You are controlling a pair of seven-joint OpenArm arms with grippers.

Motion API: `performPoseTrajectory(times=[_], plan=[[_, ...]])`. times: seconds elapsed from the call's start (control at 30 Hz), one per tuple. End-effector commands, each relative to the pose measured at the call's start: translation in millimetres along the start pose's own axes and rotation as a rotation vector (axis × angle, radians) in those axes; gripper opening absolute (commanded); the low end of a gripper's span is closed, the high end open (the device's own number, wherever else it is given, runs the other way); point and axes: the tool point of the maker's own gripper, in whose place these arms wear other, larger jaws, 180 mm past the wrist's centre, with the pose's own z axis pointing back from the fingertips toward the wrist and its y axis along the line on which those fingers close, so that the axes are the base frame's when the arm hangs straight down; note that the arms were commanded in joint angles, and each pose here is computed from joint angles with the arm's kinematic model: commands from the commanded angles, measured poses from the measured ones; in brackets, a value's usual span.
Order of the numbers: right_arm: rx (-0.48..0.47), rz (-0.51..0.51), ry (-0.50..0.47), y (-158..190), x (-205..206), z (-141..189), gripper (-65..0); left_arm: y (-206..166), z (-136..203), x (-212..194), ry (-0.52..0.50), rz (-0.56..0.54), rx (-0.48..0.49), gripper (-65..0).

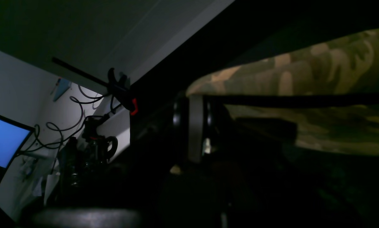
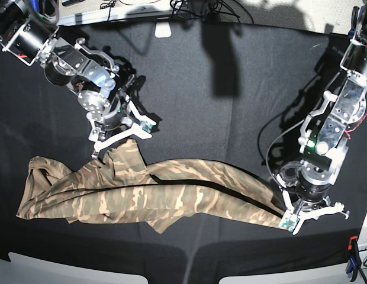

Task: Layout the t-shirt on the table in an organized manner, then fold the t-shirt properly
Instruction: 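Lower the right gripper and grasp the shirt's folded edge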

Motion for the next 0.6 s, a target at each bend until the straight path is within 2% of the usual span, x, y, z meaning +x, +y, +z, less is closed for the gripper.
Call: performPoseTrajectory(times=[0.0, 0.13, 0.27, 0.4, 0.57], plan=[[-0.048, -0.005, -0.005, -17.3, 1.2, -1.2, -41.5, 17.7, -0.9, 17.0, -0.055, -0.006, 0.050, -65.0], [-0.047, 0.006, 0.019, -14.1, -6.4, -9.9, -41.5, 17.5, -0.9, 17.0, -0.055, -0.007, 0.049, -65.0], [-0.138, -0.010, 0.023, -27.8, -1.4, -12.5, -41.5, 17.6, -0.9, 17.0, -0.055, -0.006, 0.050, -65.0], [-0.139, -0.022, -0.029, -25.3, 17.5, -11.8, -41.5, 17.6, -0.9, 17.0, -0.055, -0.006, 0.050, -65.0], [-0.136, -0.022, -0.031, -24.1, 18.4, -14.3, -41.5, 17.7, -0.9, 17.0, -0.055, -0.006, 0.050, -65.0]])
